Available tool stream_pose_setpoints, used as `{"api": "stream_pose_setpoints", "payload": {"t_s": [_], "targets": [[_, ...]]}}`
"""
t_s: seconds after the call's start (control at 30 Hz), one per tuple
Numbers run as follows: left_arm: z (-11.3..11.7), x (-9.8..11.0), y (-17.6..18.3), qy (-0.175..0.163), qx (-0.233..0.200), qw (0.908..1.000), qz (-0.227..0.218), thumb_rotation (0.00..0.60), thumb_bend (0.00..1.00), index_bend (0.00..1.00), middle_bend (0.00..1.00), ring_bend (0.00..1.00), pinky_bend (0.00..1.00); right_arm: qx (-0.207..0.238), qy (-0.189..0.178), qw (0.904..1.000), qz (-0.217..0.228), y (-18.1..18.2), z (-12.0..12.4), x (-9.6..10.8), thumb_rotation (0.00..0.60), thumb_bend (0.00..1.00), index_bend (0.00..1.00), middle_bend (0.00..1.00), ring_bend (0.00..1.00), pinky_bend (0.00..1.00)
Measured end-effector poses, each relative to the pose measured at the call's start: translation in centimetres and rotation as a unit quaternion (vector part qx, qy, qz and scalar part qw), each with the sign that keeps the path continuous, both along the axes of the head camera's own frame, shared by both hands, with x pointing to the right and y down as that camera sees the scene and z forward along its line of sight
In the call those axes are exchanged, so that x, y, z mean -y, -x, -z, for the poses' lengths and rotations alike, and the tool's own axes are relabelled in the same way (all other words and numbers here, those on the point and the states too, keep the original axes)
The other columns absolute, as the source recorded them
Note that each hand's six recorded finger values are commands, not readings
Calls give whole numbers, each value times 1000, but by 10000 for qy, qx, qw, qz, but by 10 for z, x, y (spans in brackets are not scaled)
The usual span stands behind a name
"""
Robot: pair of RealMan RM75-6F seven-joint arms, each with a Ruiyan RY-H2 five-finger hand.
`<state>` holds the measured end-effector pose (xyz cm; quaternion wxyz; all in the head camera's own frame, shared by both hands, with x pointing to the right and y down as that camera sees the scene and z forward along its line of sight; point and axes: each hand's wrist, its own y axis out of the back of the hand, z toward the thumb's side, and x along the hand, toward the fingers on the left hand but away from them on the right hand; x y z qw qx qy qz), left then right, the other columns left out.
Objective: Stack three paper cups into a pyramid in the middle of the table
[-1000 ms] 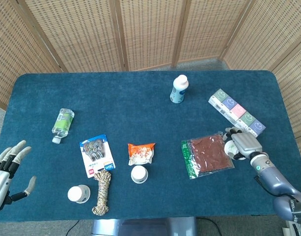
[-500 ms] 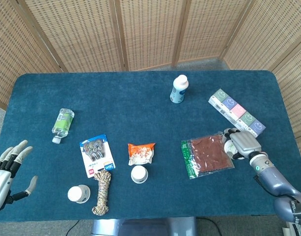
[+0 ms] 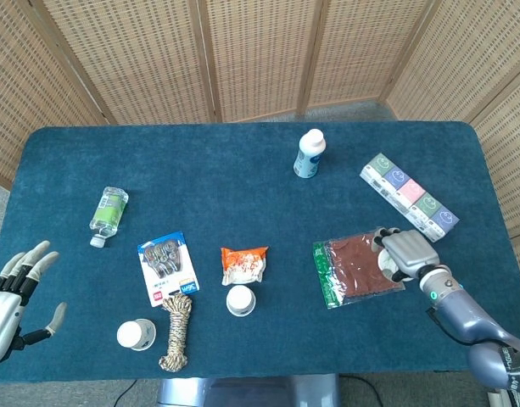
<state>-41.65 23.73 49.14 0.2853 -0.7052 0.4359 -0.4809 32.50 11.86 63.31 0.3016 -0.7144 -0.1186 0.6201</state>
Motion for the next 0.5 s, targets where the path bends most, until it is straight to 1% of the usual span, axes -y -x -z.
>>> {"api": "stream_pose_setpoints", "payload": {"t_s": [0.27,0.5], "targets": [[-2,1,0,17,-13,10000,2,370,506,62,0,0,0,-22,245,9990,379,35,10,-7,600,392,318,209,200,698],[-4,0,3,38,-13,10000,38,368,506,61,0,0,0,5,371,9972,654,64,15,-11,600,393,316,209,209,710]]}}
